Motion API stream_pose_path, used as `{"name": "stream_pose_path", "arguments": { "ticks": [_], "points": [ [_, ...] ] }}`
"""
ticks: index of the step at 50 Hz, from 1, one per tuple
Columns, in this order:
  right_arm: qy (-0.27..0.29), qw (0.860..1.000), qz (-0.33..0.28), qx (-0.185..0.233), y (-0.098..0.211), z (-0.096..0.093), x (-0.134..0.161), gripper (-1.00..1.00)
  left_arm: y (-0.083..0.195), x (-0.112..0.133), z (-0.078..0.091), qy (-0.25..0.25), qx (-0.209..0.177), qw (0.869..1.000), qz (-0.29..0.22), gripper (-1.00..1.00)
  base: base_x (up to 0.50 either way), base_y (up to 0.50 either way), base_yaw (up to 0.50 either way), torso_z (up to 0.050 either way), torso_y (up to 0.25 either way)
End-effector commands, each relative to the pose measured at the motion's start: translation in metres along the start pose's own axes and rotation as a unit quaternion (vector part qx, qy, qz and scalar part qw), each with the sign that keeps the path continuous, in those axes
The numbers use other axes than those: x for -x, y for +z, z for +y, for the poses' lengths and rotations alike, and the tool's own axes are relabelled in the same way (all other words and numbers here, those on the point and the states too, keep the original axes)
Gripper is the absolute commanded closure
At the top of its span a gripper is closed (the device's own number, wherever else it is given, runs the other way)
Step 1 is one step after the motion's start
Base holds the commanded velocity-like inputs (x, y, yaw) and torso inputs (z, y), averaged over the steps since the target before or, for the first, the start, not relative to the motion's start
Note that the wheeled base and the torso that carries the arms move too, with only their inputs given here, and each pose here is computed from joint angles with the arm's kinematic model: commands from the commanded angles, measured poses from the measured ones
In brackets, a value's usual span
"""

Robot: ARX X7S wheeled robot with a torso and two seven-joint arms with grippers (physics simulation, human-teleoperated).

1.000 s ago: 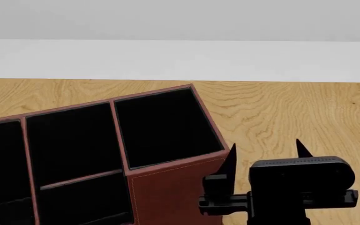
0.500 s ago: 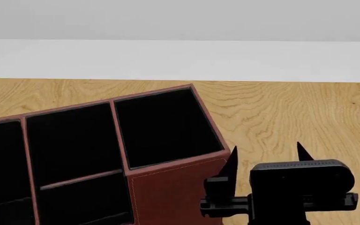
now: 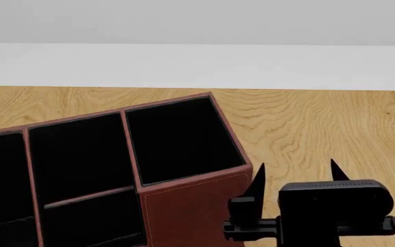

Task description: Pick up the book and place it in the front compartment of the caddy.

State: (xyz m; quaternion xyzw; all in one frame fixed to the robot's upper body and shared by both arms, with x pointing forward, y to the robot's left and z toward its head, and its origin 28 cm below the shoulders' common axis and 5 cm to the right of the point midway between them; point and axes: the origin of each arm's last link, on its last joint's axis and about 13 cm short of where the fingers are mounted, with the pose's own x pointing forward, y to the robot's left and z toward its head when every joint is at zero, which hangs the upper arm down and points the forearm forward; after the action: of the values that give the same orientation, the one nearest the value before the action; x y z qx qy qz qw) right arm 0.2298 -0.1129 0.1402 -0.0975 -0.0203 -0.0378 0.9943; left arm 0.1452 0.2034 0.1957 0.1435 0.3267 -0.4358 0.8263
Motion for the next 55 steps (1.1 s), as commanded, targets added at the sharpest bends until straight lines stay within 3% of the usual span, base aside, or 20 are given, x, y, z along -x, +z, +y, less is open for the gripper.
{"name": "stream_pose_path", "arguments": {
  "ticks": [1, 55],
  "points": [
    [-0.01, 1.0, -0.001, -0.006, -0.001, -0.004, -0.002, -1.0, 0.001, -0.011, 0.002, -0.021, -0.01, 1.0, 0.001, -1.0, 0.0, 0.0, 0.0, 0.0, 0.0],
    [-0.02, 1.0, 0.0, -0.013, -0.006, -0.011, -0.001, -1.0, -0.008, -0.04, 0.002, -0.051, -0.027, 0.997, 0.06, -1.0, 0.0, 0.0, 0.0, 0.0, 0.0]
  ]
}}
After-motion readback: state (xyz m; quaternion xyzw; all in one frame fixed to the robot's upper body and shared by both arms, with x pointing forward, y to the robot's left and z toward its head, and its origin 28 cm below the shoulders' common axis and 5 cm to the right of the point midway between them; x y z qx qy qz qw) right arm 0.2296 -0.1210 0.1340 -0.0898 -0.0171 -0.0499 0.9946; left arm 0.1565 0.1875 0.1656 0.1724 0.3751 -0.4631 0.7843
